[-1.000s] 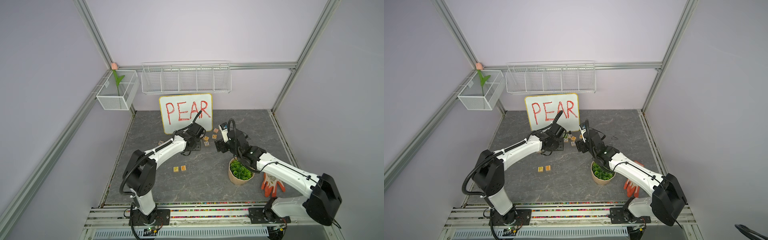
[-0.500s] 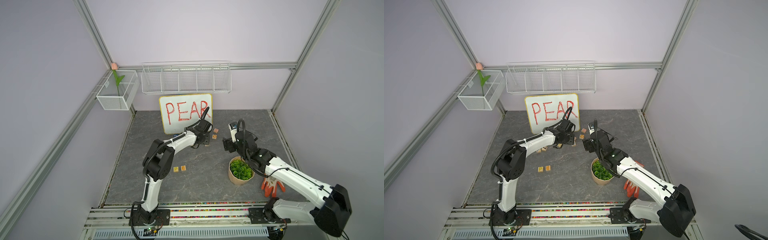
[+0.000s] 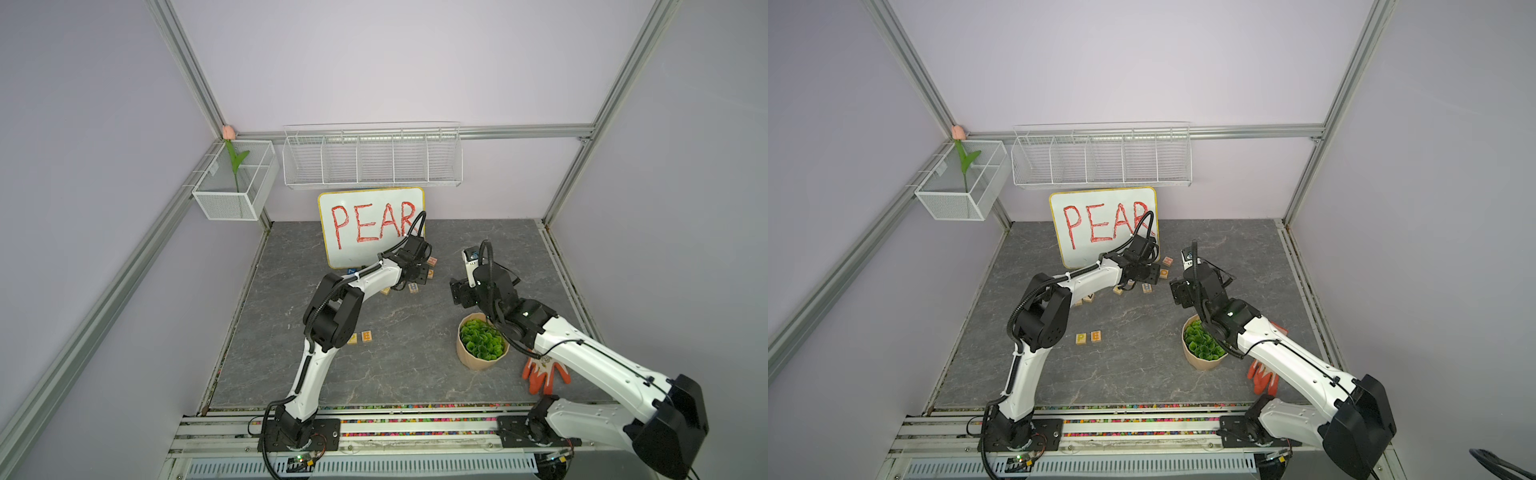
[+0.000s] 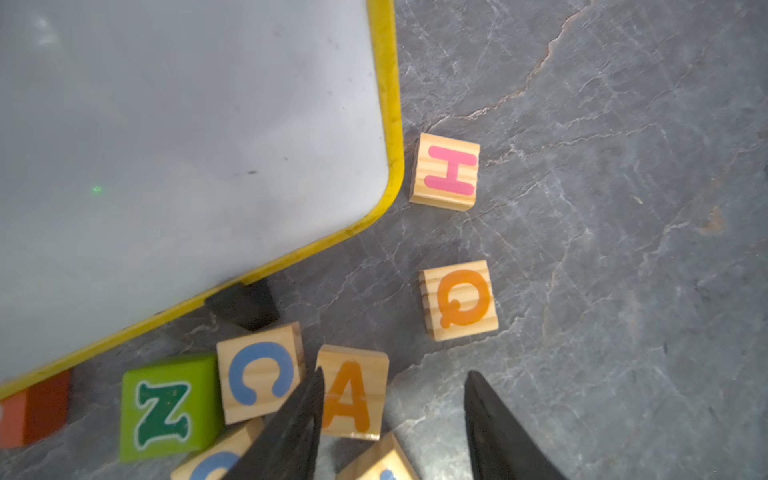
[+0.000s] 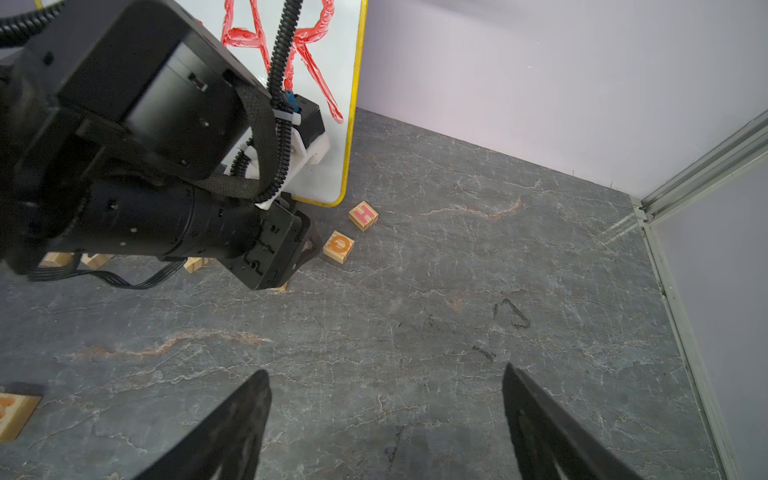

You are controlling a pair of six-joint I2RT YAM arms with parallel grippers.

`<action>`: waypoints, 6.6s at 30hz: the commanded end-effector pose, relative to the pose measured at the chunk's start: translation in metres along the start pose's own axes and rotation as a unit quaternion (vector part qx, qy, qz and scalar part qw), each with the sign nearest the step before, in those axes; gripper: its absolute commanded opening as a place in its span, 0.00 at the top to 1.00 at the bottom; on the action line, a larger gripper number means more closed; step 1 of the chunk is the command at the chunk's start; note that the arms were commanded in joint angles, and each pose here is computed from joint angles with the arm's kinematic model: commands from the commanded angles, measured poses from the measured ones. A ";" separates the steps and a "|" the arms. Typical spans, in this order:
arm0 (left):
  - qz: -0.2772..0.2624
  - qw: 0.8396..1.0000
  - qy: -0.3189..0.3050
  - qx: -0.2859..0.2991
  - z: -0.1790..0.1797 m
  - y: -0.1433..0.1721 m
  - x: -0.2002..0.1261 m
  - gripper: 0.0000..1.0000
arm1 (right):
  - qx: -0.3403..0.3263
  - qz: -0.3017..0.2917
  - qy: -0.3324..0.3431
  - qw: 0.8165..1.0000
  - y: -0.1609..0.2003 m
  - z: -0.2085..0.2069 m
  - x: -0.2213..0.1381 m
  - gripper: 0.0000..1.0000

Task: Spell the uppercase word “pear” with letter blocks
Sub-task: Pick up the letter block from the center of the board, then place the letter block at the center of the board, then pick up the letter block from the center of the board.

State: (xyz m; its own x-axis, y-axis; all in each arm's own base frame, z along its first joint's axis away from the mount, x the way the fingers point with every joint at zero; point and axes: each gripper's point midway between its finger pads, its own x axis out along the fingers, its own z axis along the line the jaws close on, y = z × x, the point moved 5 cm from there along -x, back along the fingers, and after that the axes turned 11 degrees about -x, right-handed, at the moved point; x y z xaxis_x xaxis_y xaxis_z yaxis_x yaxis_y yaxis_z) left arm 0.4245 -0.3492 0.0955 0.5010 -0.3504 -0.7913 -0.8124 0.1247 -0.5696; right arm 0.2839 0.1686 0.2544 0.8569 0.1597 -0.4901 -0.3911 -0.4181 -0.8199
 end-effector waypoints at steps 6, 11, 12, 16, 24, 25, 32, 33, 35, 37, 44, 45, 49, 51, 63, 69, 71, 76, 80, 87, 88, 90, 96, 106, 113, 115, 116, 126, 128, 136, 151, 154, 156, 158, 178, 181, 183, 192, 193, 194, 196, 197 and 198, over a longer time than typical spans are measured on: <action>-0.010 0.999 -0.022 0.022 0.002 -0.008 0.010 0.45 | 0.012 0.006 0.013 1.000 0.006 -0.007 -0.005 0.11; -0.003 0.999 -0.027 0.023 0.005 -0.005 0.012 0.45 | 0.012 0.008 0.014 1.000 0.007 -0.007 -0.004 0.11; -0.001 0.999 -0.028 0.024 0.005 -0.003 0.013 0.45 | 0.012 0.008 0.014 1.000 0.007 -0.007 -0.004 0.11; 0.005 0.999 -0.028 0.022 0.006 -0.001 0.013 0.46 | 0.012 0.008 0.012 1.000 0.006 -0.005 -0.003 0.11; 0.024 0.999 -0.027 0.027 0.005 0.010 0.013 0.50 | 0.013 0.009 0.010 1.000 0.006 -0.005 -0.002 0.11; 0.025 0.999 -0.028 0.030 0.005 0.011 0.013 0.50 | 0.013 0.009 0.010 1.000 0.006 -0.004 -0.001 0.11; 0.034 0.998 -0.033 0.042 0.003 0.016 0.014 0.51 | 0.014 0.009 0.008 1.000 0.006 -0.004 -0.001 0.11; 0.033 0.998 -0.038 0.043 0.003 0.015 0.013 0.51 | 0.014 0.008 0.008 1.000 0.006 -0.004 -0.001 0.11; 0.030 0.997 -0.057 0.038 0.007 0.014 0.013 0.51 | 0.014 0.009 0.007 1.000 0.006 -0.004 -0.001 0.11; 0.030 0.996 -0.070 0.037 0.009 0.013 0.014 0.51 | 0.013 0.009 0.007 1.000 0.007 -0.004 -0.001 0.11; 0.041 0.995 -0.073 0.046 0.006 0.017 0.019 0.52 | 0.015 0.010 0.008 1.000 0.007 -0.004 -0.002 0.11; 0.042 0.995 -0.074 0.049 0.005 0.018 0.020 0.54 | 0.015 0.010 0.007 1.000 0.006 -0.004 -0.002 0.11; 0.041 0.995 -0.077 0.056 0.001 0.019 0.021 0.60 | 0.014 0.012 0.007 1.000 0.007 -0.003 -0.001 0.11; 0.039 0.995 -0.075 0.055 -0.001 0.018 0.020 0.63 | 0.014 0.011 0.008 1.000 0.006 -0.004 -0.001 0.11; -0.039 0.998 -0.041 -0.014 -0.016 -0.024 -0.048 0.70 | 0.021 0.005 0.001 1.000 0.006 -0.003 -0.003 0.11; -0.032 0.996 -0.076 -0.043 0.001 -0.012 -0.079 0.71 | 0.027 -0.013 -0.026 0.999 0.000 0.004 -0.002 0.11; -0.025 0.995 -0.081 -0.061 0.008 0.001 -0.088 0.71 | 0.025 -0.022 -0.051 0.998 -0.005 0.012 0.002 0.11; 0.018 0.989 -0.087 -0.118 0.029 0.049 -0.108 0.72 | 0.020 -0.048 -0.125 0.991 -0.021 0.035 0.011 0.11; 0.046 0.982 -0.076 -0.168 0.040 0.092 -0.129 0.72 | 0.015 -0.053 -0.152 0.987 -0.027 0.045 0.016 0.11; 0.065 0.970 -0.079 -0.221 0.050 0.130 -0.148 0.73 | 0.020 -0.052 -0.168 0.984 -0.028 0.053 0.019 0.11; 0.069 0.968 -0.083 -0.227 0.052 0.135 -0.148 0.73 | 0.021 -0.052 -0.169 0.984 -0.028 0.054 0.019 0.11; 0.074 0.963 -0.087 -0.242 0.056 0.144 -0.146 0.73 | 0.021 -0.049 -0.170 0.984 -0.026 0.054 0.018 0.11; 0.085 0.956 -0.105 -0.259 0.066 0.162 -0.142 0.73 | 0.024 -0.047 -0.167 0.984 -0.023 0.054 0.015 0.11; 0.095 0.952 -0.120 -0.263 0.073 0.175 -0.137 0.73 | 0.023 -0.046 -0.167 0.985 -0.022 0.056 0.014 0.11; 0.103 0.952 -0.129 -0.260 0.076 0.181 -0.132 0.73 | 0.022 -0.044 -0.163 0.985 -0.021 0.056 0.014 0.11; 0.105 0.952 -0.128 -0.259 0.075 0.181 -0.131 0.73 | 0.021 -0.044 -0.163 0.985 -0.021 0.056 0.014 0.11; 0.106 0.951 -0.128 -0.259 0.075 0.181 -0.130 0.73 | 0.020 -0.044 -0.162 0.986 -0.021 0.056 0.014 0.11; 0.117 0.951 -0.146 -0.246 0.079 0.188 -0.123 0.72 | 0.017 -0.045 -0.174 0.984 -0.021 0.059 0.014 0.11; 0.118 0.951 -0.150 -0.244 0.080 0.188 -0.122 0.72 | 0.010 -0.045 -0.197 0.979 -0.020 0.066 0.014 0.11; 0.118 0.951 -0.152 -0.241 0.080 0.188 -0.121 0.66 | 0.004 -0.048 -0.223 0.974 -0.022 0.079 0.016 0.11; 0.123 0.953 -0.146 -0.234 0.075 0.183 -0.116 0.63 | 0.000 -0.042 -0.205 0.978 -0.018 0.074 0.016 0.11; 0.121 0.953 -0.147 -0.235 0.075 0.182 -0.118 0.62 | -0.001 -0.041 -0.204 0.978 -0.018 0.074 0.017 0.11; 0.120 0.954 -0.147 -0.234 0.074 0.181 -0.118 0.60 | -0.001 -0.041 -0.204 0.978 -0.018 0.074 0.017 0.11; 0.119 0.954 -0.147 -0.232 0.074 0.181 -0.119 0.58 | -0.001 -0.041 -0.203 0.978 -0.018 0.074 0.017 0.11; 0.054 0.970 -0.176 -0.158 0.058 0.117 -0.120 0.42 | 0.009 -0.052 -0.161 0.986 -0.025 0.062 0.021 0.11; 0.028 0.978 -0.170 -0.117 0.049 0.092 -0.116 0.39 | 0.013 -0.050 -0.138 0.989 -0.025 0.053 0.021 0.11; 0.013 0.984 -0.157 -0.081 0.040 0.075 -0.110 0.38 | 0.018 -0.049 -0.120 0.991 -0.024 0.046 0.020 0.11; -0.004 0.999 -0.049 0.009 -0.001 0.023 -0.064 0.37 | 0.033 -0.036 -0.062 0.997 -0.014 0.021 0.011 0.11; -0.003 0.999 -0.039 0.006 -0.004 0.018 -0.059 0.37 | 0.034 -0.036 -0.058 0.997 -0.013 0.019 0.009 0.11; -0.002 0.999 -0.032 0.001 -0.007 0.013 -0.053 0.37 | 0.036 -0.035 -0.055 0.997 -0.012 0.017 0.007 0.11; 0.001 1.000 -0.021 -0.001 -0.011 0.008 -0.041 0.36 | 0.040 -0.034 -0.047 0.998 -0.009 0.014 0.004 0.11; 0.003 1.000 -0.019 -0.003 -0.012 0.007 -0.035 0.36 | 0.042 -0.032 -0.041 0.998 -0.008 0.011 0.003 0.11; 0.006 1.000 -0.013 -0.005 -0.013 0.005 -0.030 0.36 | 0.044 -0.031 -0.035 0.998 -0.006 0.009 0.001 0.11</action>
State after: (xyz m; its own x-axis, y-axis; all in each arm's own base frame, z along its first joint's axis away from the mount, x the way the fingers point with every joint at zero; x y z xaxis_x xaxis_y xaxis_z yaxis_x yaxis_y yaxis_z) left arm 0.3907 -0.3374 0.1191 0.5165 -0.2630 -0.8149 -0.8264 0.0960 -0.5548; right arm 0.2883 0.1943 0.2621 0.8436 0.3097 -0.4386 -0.3364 -0.3318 -0.8813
